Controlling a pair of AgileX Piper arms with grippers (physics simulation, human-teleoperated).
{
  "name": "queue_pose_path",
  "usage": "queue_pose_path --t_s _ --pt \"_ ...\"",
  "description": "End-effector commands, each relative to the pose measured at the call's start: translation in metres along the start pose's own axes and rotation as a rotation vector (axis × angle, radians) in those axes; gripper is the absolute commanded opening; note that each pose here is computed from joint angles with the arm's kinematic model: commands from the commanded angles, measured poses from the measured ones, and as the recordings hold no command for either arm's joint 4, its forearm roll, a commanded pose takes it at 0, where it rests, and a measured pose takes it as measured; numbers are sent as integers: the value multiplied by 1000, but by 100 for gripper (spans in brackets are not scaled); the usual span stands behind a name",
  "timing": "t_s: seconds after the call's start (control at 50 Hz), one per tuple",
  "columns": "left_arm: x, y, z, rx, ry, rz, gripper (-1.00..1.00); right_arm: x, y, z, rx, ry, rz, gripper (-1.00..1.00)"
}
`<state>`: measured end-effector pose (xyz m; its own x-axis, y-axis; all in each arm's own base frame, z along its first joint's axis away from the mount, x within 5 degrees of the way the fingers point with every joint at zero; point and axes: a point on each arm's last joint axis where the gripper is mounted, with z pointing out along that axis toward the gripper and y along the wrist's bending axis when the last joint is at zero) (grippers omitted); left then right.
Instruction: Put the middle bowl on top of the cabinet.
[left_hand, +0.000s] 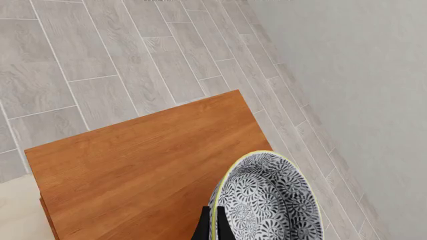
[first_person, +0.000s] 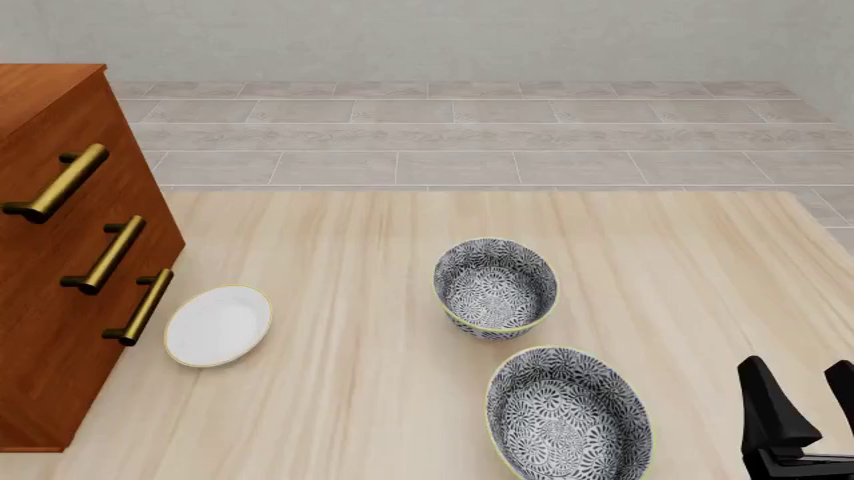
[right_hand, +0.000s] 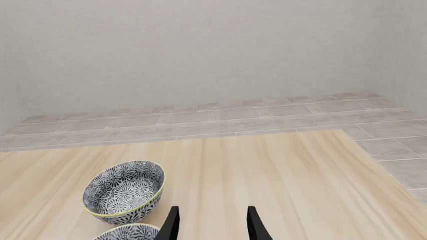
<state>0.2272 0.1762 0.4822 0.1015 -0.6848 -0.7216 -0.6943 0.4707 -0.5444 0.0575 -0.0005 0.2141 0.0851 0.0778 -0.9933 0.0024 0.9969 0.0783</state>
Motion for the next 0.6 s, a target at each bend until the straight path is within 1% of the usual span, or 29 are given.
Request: queue_pose_path --t_s 0.02,0.3,0.6 --pt "-4 7 4 -12 -19 -18 -100 0 0 0 1 -1 0 100" --pt "-2 12 10 -24 -18 -19 -100 0 0 0 1 -1 0 100" --pt "5 17 17 -32 -6 -30 -100 0 0 0 3 -1 0 100"
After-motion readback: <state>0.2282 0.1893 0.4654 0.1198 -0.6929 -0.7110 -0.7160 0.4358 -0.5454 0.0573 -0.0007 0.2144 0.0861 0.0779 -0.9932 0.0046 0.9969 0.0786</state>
